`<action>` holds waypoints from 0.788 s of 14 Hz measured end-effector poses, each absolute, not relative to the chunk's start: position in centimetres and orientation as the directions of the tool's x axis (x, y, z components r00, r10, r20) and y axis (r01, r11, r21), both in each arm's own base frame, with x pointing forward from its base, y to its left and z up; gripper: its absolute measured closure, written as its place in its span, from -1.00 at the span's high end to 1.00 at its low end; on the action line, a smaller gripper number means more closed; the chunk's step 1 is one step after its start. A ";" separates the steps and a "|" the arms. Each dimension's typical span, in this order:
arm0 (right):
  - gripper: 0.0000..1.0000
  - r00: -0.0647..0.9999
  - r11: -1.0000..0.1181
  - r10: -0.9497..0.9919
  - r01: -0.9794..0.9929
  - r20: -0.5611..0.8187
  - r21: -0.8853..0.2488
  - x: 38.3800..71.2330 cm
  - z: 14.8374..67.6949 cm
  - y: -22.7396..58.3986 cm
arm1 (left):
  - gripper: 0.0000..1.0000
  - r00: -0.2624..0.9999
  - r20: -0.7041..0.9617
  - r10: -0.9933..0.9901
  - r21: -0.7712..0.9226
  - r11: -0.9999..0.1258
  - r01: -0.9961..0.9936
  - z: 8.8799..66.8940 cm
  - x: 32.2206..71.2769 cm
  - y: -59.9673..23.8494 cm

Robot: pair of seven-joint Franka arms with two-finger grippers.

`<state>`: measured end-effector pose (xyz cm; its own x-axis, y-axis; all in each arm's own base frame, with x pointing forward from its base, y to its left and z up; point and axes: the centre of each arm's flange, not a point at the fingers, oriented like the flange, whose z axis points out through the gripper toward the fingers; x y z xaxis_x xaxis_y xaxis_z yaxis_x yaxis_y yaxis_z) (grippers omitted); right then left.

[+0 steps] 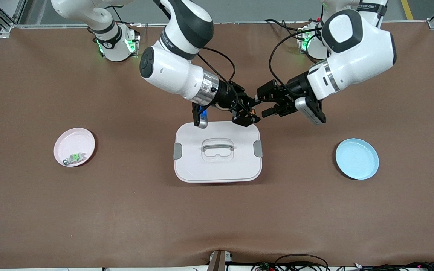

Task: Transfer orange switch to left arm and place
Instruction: 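Close the left gripper on the switch held by the right gripper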

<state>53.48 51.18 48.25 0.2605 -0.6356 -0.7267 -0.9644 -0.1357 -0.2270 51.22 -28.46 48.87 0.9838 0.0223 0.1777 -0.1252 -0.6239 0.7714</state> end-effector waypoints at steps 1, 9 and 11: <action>0.46 0.260 -0.136 -0.636 -0.964 -0.727 -0.227 53.5 48.2 51.2 | 0.45 0.983 0.181 0.027 0.772 -0.623 -0.125 48.8 51.0 -28.9; 0.46 0.259 -0.135 -0.637 -0.965 -0.726 -0.227 53.6 48.2 51.1 | 0.30 0.982 0.185 0.037 0.767 -0.630 -0.120 47.5 50.9 -30.1; 0.46 0.259 -0.135 -0.638 -0.965 -0.725 -0.226 53.6 48.1 51.1 | 0.18 0.981 0.187 0.040 0.766 -0.632 -0.121 47.3 50.8 -30.4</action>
<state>53.58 51.12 48.08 0.2589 -0.6378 -0.7254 -0.9648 -0.1348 -0.2259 50.82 -30.36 47.33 0.9815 0.0399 0.1874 -0.1206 -0.6318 0.7657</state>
